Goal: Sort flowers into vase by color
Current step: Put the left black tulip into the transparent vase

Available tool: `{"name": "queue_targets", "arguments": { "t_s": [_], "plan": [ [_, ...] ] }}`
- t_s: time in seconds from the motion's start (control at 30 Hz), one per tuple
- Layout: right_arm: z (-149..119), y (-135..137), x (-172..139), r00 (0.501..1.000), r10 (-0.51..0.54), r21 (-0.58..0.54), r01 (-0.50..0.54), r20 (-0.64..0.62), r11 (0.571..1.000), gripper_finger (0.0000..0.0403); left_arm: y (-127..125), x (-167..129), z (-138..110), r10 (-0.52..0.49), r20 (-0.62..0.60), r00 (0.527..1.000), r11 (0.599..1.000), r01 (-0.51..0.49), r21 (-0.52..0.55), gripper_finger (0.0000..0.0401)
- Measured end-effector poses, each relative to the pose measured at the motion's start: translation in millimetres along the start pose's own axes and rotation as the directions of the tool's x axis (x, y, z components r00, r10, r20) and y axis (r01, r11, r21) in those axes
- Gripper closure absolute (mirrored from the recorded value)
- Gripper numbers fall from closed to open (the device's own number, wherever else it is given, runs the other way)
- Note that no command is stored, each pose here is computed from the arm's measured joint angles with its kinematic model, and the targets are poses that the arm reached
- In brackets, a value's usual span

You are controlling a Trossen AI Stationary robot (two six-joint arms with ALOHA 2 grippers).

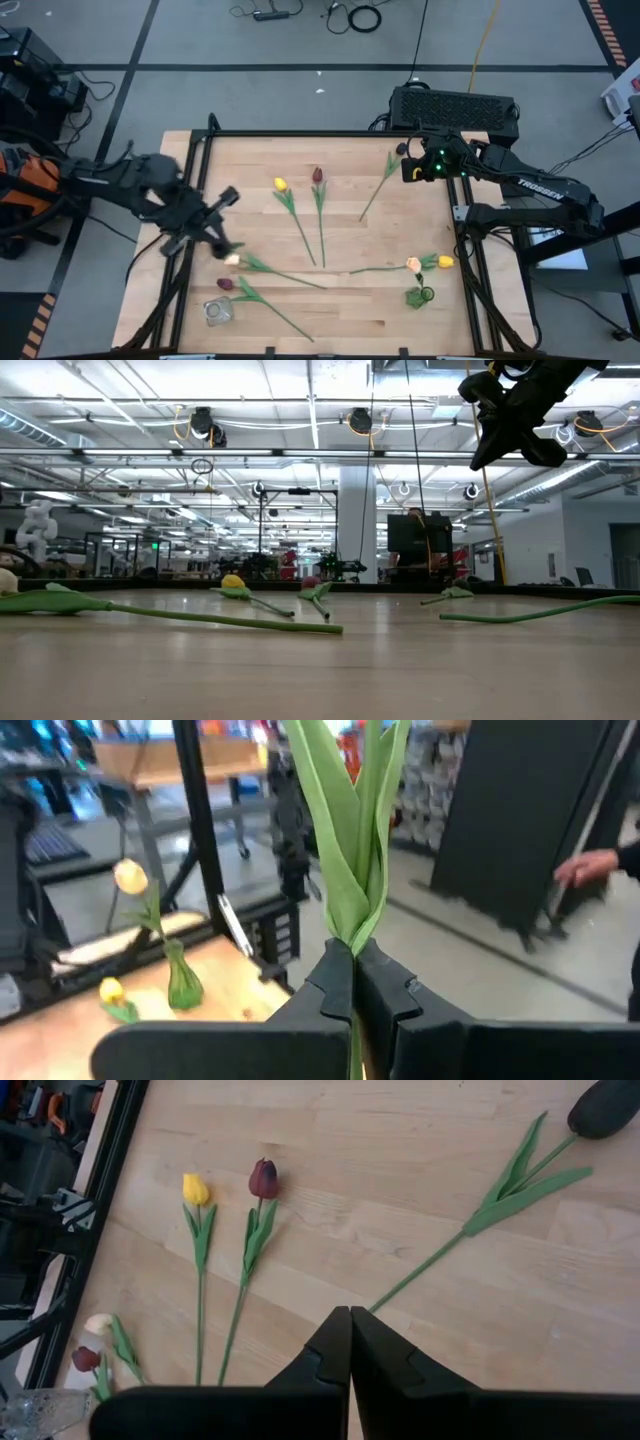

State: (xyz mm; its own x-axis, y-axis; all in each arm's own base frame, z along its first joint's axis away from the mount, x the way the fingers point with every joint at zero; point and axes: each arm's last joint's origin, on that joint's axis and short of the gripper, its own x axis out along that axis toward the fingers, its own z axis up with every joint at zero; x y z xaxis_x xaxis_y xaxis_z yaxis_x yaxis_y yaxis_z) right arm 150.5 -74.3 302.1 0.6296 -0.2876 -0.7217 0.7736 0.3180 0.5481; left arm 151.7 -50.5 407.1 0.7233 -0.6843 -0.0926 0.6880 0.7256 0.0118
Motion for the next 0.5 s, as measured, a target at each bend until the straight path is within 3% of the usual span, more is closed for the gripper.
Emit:
{"name": "queue_targets", "arguments": {
  "t_s": [0.33, 0.5],
  "plan": [
    [0, 0, 0, 1.0, 0.0, 0.0, 0.0, 0.0, 1.0, 0.0403, -47, -27, -49, 0.036, 0.282, 0.959, 0.995, -0.009, -0.097, 0.0401],
    [0, 0, 0, 1.0, 0.0, 0.0, 0.0, 0.0, 1.0, 0.0403, -61, -32, -51, 0.019, 0.337, 0.941, 0.996, 0.01, -0.085, 0.0401]
  ]
}}
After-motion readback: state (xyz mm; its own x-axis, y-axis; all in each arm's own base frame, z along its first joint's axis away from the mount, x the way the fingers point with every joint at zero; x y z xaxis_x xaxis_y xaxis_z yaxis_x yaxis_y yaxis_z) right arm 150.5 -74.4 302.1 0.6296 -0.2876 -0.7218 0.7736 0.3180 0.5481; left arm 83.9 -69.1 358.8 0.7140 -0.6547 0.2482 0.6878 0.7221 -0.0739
